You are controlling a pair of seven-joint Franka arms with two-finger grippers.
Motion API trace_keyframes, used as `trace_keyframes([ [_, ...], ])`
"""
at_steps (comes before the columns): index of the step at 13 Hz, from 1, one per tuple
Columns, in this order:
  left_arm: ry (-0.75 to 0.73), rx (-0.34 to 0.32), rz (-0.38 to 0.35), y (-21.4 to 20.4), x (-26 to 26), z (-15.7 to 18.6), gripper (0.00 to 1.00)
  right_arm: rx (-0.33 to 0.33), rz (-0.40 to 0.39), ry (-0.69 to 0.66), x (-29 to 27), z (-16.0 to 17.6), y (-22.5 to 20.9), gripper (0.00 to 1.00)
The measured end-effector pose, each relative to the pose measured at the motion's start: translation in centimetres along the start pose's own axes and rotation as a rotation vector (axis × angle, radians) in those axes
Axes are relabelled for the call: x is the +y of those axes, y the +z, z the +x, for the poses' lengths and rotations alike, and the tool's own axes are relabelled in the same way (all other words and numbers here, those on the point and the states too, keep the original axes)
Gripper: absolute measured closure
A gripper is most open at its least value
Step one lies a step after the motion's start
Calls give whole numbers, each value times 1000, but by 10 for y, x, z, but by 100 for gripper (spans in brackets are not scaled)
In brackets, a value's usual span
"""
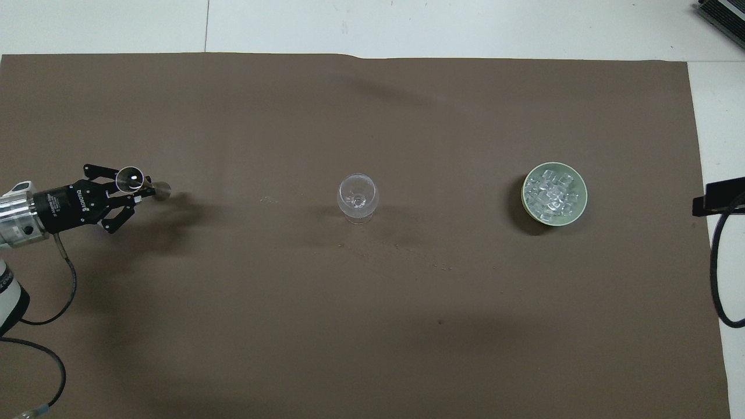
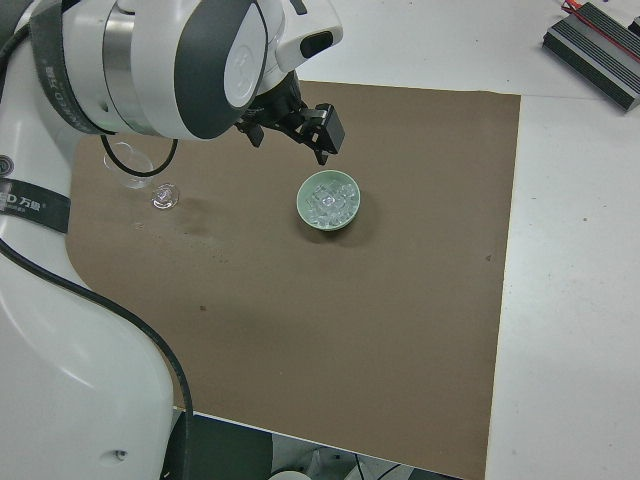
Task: Pour wine and add ice with both arms
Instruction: 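Lift the bottle with the left gripper and carry it over the cup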
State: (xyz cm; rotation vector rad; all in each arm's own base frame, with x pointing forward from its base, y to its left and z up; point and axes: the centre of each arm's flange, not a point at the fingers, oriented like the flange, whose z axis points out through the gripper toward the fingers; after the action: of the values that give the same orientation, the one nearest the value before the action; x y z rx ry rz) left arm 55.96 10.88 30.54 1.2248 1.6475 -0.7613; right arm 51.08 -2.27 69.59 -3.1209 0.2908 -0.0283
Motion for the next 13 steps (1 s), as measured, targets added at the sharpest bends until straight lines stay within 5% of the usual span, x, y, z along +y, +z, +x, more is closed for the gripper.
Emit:
trace_keyframes([
  [5,10,26,45,18,-6,-77,78,0,0,0,0,0,0,0],
  [13,26,90,77,54,-17,-148,78,0,0,0,0,0,0,0],
])
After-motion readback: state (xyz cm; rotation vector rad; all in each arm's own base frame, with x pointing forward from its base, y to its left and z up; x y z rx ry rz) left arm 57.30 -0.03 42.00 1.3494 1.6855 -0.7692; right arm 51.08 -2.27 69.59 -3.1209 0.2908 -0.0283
